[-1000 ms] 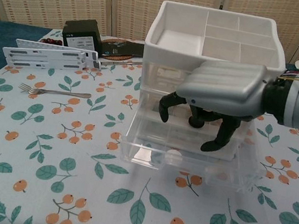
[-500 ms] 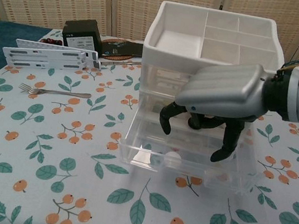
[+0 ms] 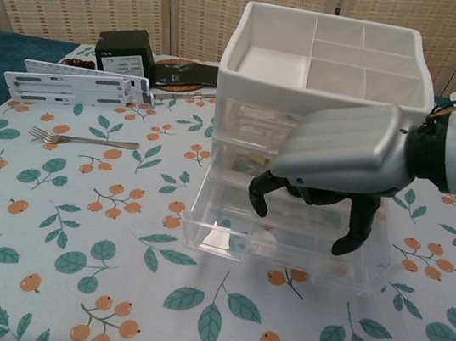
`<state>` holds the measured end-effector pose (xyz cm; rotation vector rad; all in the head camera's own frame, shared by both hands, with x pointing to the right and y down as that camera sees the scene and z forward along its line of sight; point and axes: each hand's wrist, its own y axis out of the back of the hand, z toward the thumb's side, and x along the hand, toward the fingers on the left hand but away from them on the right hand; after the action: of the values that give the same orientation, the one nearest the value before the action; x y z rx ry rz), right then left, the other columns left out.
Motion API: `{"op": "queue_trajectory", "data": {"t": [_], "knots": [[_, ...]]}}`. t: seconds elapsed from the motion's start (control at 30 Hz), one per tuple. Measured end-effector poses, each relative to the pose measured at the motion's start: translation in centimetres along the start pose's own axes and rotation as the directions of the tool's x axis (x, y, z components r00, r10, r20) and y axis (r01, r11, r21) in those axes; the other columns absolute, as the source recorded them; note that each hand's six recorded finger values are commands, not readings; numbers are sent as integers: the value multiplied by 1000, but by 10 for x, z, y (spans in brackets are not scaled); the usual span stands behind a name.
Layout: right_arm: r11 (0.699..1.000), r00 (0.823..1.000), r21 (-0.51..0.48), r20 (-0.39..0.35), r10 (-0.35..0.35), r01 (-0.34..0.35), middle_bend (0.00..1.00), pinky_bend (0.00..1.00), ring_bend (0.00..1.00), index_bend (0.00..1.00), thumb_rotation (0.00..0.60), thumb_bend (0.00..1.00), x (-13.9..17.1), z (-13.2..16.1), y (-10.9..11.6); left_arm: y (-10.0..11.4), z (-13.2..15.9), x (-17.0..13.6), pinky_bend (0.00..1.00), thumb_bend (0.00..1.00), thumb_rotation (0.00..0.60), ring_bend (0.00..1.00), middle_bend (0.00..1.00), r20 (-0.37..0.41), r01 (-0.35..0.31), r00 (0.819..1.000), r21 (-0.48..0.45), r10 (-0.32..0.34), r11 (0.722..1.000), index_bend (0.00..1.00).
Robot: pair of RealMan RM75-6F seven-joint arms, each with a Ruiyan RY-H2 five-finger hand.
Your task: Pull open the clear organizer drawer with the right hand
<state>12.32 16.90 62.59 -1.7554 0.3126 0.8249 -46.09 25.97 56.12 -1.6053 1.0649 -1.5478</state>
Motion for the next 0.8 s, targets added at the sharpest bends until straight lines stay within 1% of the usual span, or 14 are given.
{"op": "queue_trajectory", "data": {"t": [0.47, 0.8], "knots": [[999, 1000, 32, 4, 23, -23, 1000, 1000, 1000, 297, 600, 35, 5, 0, -10, 0, 1, 1, 69, 247, 600, 37, 0, 3, -1, 1000, 1, 1, 1000, 141], [999, 1000, 53, 17, 7, -8, 1000, 1000, 1000, 296, 600, 35, 5, 3, -16, 0, 0, 1, 69, 247, 600, 37, 0, 0, 0, 1000, 1, 0, 1000, 141]]}}
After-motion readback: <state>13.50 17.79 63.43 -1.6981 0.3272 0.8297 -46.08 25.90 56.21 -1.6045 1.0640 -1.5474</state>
